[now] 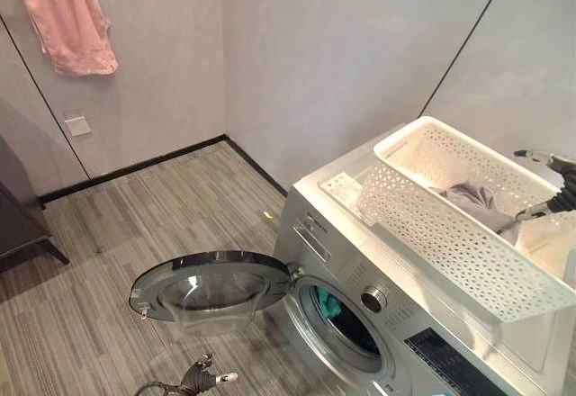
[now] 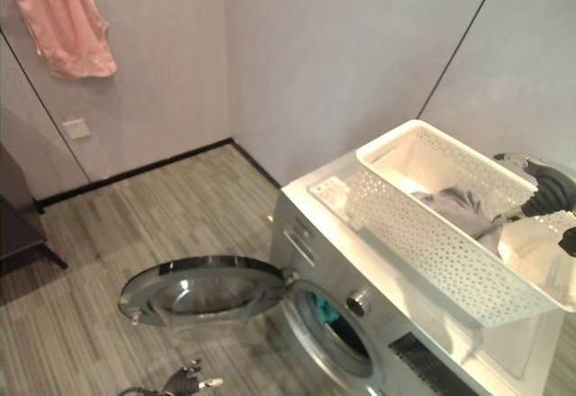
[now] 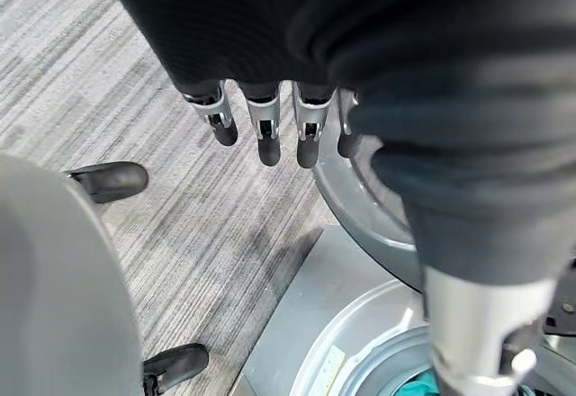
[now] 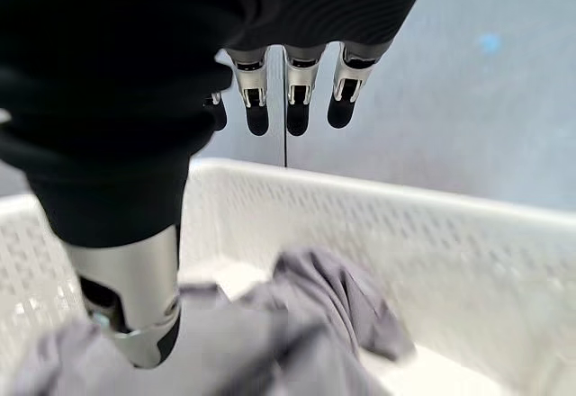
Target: Grab the laundry basket,head to the washer,open it,put in the laundry and shut it.
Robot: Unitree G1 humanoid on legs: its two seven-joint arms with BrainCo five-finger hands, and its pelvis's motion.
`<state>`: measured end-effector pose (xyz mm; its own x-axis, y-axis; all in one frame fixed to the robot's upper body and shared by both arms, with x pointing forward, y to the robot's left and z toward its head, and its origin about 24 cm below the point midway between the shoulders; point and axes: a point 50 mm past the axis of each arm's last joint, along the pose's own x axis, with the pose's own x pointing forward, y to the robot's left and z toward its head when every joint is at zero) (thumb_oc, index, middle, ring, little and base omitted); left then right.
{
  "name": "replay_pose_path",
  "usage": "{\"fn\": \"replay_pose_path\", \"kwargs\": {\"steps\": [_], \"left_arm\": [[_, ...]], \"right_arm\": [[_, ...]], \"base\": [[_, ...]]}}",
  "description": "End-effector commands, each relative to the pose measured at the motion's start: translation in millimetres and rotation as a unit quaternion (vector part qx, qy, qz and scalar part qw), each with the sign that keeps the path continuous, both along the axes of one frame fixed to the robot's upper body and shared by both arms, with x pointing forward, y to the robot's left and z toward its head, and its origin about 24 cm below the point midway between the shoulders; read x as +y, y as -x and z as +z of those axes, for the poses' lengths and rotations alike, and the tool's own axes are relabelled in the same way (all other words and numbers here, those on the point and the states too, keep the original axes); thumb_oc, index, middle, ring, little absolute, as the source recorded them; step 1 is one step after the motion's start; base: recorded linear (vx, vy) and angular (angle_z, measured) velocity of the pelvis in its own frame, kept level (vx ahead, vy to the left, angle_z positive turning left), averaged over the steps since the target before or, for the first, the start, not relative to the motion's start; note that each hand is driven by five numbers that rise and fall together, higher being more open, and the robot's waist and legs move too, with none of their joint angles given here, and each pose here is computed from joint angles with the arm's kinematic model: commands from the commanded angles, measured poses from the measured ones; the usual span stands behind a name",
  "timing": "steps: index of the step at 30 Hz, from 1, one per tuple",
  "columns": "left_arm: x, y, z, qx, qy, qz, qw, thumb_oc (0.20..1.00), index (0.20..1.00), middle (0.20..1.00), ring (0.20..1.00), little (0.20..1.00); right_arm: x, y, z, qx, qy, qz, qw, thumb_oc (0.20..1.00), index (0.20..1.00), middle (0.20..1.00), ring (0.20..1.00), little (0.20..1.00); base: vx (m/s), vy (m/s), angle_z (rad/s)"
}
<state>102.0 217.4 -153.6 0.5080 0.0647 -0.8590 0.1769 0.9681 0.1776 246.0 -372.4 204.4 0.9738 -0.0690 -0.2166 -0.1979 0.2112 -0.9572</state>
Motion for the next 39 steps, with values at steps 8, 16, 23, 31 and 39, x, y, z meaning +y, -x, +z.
{"fn": "replay_pose_path", "kwargs": {"steps": [8,16,23,31,39], "left_arm": [[0.3,-27.4,8.8,-0.044,0.007,-0.007,0.999,1.000,1.000,1.000,1.000,1.000],[3.4,-36.6,13.9,-0.065,0.004,-0.006,0.998,1.000,1.000,1.000,1.000,1.000],[13.1,-43.9,20.2,-0.086,-0.005,0.007,0.996,1.000,1.000,1.000,1.000,1.000],[9.2,-62.5,28.6,-0.119,0.000,0.002,0.993,1.000,1.000,1.000,1.000,1.000],[4.5,-63.8,25.9,-0.111,-0.008,0.000,0.994,1.000,1.000,1.000,1.000,1.000]], "right_arm": [[13.7,-26.9,26.3,-0.040,-0.014,0.031,0.999,1.000,1.000,1.000,1.000,1.000],[25.4,-41.0,0.5,0.035,0.016,0.053,0.998,1.000,1.000,1.000,1.000,1.000],[20.6,-41.4,-26.4,0.139,0.114,0.054,0.982,1.000,1.000,1.000,1.000,1.000],[13.3,-23.9,-97.1,0.282,0.086,0.031,0.955,1.000,1.000,1.000,1.000,1.000],[2.1,-30.7,-93.5,0.191,0.056,-0.018,0.980,0.200,0.200,0.200,0.200,0.200]], "base": [[0.01,-0.043,0.05],[-0.02,-0.065,0.10],[-0.05,-0.050,0.10],[-0.04,-0.033,0.05],[-0.01,0.007,0.00]]}}
